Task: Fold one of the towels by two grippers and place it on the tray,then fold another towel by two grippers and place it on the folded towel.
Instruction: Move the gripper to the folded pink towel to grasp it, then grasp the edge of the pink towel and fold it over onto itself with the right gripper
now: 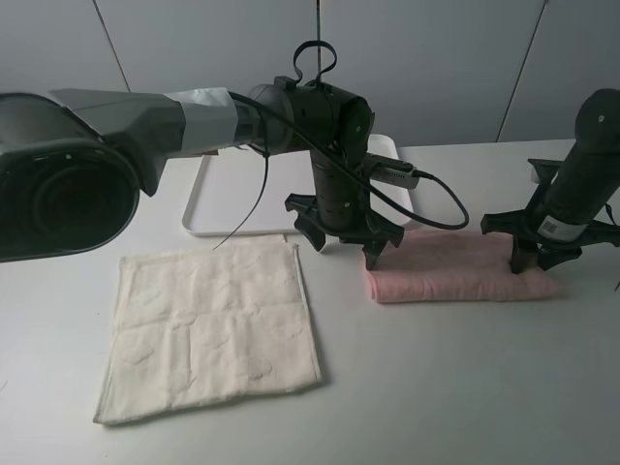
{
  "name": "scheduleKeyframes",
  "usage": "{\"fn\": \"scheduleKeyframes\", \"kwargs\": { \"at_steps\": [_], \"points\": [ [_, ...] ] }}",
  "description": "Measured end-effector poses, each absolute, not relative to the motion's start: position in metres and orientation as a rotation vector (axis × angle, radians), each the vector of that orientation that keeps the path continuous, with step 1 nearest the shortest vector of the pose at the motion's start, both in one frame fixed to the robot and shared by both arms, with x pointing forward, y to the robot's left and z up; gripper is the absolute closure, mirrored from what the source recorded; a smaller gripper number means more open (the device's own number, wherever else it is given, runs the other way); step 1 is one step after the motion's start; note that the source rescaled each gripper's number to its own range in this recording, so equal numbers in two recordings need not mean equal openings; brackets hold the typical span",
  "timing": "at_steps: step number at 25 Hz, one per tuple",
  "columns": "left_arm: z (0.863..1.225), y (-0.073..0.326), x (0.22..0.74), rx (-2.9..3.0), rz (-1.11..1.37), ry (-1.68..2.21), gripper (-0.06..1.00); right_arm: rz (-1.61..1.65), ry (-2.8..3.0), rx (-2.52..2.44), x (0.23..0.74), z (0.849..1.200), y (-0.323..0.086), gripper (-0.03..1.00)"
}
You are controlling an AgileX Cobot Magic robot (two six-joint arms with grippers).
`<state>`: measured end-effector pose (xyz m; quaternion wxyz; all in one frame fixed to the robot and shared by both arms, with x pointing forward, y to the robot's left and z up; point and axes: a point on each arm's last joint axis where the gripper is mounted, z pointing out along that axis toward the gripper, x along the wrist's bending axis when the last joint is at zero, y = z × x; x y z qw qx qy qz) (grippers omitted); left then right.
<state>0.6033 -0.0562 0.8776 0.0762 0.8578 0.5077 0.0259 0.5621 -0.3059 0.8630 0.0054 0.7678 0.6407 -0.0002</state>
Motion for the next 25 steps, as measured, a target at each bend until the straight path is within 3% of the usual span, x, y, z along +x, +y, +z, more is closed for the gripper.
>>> {"fn": "scheduleKeyframes", "kwargs": {
  "at_steps": [2,3,25],
  "points": [
    [0.878,-0.056,0.603,2.573,0.078,1.52,-0.04,0.012,2.007,2.408,0.562,0.863,-0.305,0.93],
    [0.878,-0.056,0.603,2.573,0.078,1.52,-0.04,0.012,2.02,2.397,0.562,0.863,-0.305,0.93],
    [0.878,-0.057,0.603,2.578,0.063,1.506,-0.04,0.039,2.083,2.4,0.552,0.884,-0.303,0.93]
  ]
}}
